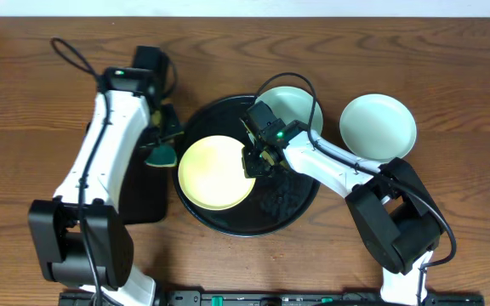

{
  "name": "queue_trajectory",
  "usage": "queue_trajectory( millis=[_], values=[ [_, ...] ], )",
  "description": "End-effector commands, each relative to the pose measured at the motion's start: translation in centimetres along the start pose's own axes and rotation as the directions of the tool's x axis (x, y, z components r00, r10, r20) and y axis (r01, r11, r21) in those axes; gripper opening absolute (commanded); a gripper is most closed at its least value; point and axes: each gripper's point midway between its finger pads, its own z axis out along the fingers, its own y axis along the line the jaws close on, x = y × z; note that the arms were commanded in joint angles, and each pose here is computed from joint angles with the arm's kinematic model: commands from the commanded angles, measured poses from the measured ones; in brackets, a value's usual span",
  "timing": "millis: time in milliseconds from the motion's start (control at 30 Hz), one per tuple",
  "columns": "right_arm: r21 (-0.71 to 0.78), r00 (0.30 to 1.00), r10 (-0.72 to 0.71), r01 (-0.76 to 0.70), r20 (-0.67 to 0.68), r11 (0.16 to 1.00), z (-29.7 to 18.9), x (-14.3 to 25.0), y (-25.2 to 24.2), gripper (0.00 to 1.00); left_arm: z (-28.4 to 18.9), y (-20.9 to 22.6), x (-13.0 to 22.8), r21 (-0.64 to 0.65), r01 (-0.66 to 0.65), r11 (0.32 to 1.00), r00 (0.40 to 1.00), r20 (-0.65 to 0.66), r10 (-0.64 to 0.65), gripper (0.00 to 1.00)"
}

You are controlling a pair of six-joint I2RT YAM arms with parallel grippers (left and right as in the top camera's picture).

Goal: Clean dirty plates on tray and stack at the side
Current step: 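Lift the sponge back to the left above the black tray, then lift the yellow plate with right gripper and carry it right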

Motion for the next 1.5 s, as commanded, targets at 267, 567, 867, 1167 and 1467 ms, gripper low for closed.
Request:
queue_trajectory(
  millis=[267, 567, 867, 1167, 1467],
  values=[
    [0.314, 0.925, -0.258, 0.165, 0.280, 0.935, -9.9, -3.8, -0.4, 0.01, -0.8, 3.5, -2.1, 0.009, 0.082, 0.997, 0.996, 0.029, -0.082, 0.08],
    [0.676, 0.702, -0.512, 0.059, 0.495, 0.735, -19.8, -4.7, 1.5, 0.01, -0.8, 3.5, -2.1, 0.009, 0.082, 0.997, 0.996, 0.029, -0.082, 0.07],
    [0.849, 0.514, -0.719, -0.038, 0.469, 0.527, -24.9, -3.2, 5.7, 0.01, -0.8, 3.5, -2.0, 0.009, 0.082, 0.997, 0.996, 0.028, -0.082, 0.08],
    [0.861, 0.484, -0.733, -0.093, 0.478, 0.501, -26.1, -2.5, 6.3, 0.01, -0.8, 3.5, -2.0, 0.009, 0.081, 0.997, 0.996, 0.028, -0.082, 0.08],
    [0.704, 0.602, -0.652, 0.198, 0.462, 0.682, -19.8, -2.6, 6.8, 0.01, -0.8, 3.5, -2.0, 0.009, 0.081, 0.997, 0.996, 0.028, -0.082, 0.08]
  ],
)
